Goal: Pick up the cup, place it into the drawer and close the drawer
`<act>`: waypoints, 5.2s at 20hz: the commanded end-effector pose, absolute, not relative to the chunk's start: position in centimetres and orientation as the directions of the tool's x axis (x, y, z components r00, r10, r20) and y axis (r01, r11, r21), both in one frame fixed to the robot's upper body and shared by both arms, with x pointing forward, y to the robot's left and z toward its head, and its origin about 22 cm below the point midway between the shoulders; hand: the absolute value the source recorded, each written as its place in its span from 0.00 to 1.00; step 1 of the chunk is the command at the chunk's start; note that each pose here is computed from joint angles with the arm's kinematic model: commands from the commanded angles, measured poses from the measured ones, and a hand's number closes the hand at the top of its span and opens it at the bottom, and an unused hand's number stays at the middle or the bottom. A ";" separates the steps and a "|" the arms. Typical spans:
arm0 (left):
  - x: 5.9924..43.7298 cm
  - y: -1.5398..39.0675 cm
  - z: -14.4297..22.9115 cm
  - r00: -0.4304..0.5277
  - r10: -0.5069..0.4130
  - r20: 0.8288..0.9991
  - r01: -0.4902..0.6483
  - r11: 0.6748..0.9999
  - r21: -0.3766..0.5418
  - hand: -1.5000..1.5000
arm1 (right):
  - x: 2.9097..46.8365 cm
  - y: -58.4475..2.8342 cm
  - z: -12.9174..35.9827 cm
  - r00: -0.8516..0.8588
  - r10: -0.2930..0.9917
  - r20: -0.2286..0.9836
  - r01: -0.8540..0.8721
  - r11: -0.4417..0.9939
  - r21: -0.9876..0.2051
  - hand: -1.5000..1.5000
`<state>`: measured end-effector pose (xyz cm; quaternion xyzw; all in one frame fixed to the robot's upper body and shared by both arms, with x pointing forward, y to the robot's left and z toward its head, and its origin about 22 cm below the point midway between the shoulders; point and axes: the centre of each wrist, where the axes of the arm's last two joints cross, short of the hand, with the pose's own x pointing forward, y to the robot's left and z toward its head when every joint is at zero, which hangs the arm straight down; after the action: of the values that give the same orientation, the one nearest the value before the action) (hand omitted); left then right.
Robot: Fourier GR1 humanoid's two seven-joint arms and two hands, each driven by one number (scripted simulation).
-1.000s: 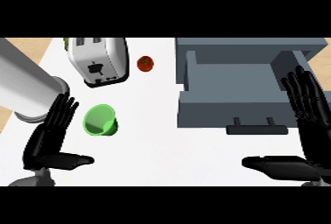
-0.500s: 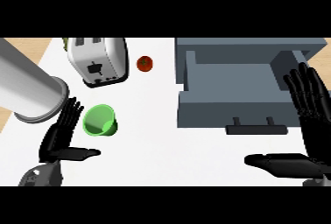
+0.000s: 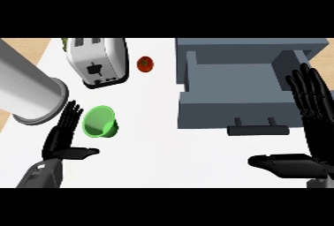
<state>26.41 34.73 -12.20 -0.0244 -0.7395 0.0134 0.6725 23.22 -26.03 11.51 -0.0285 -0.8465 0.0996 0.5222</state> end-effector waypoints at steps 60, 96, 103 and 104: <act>29.8 30.5 -11.6 -0.499 0.330 0.801 0.040 0.933 -0.359 1.00 | 24.3 -27.9 11.4 -0.421 0.168 0.891 -0.057 0.976 -0.211 0.00; 42.5 5.7 16.7 -0.440 0.156 0.884 0.281 0.959 -0.029 1.00 | 25.4 -27.4 9.4 -0.435 0.145 0.889 -0.065 0.979 -0.192 0.00; 43.6 3.8 16.6 -0.379 0.101 0.920 0.243 0.970 -0.006 1.00 | 23.0 -28.9 11.5 -0.442 0.162 0.882 -0.078 0.973 -0.218 0.00; 43.2 3.5 15.8 -0.373 0.092 0.923 0.253 0.968 0.006 1.00 | 23.6 -29.9 10.2 -0.442 0.158 0.883 -0.072 0.975 -0.210 0.00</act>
<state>42.93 4.29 16.20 -0.1169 -0.8342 -0.0648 0.5351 23.53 -29.22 10.53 -0.0268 -0.8413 0.1037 0.5298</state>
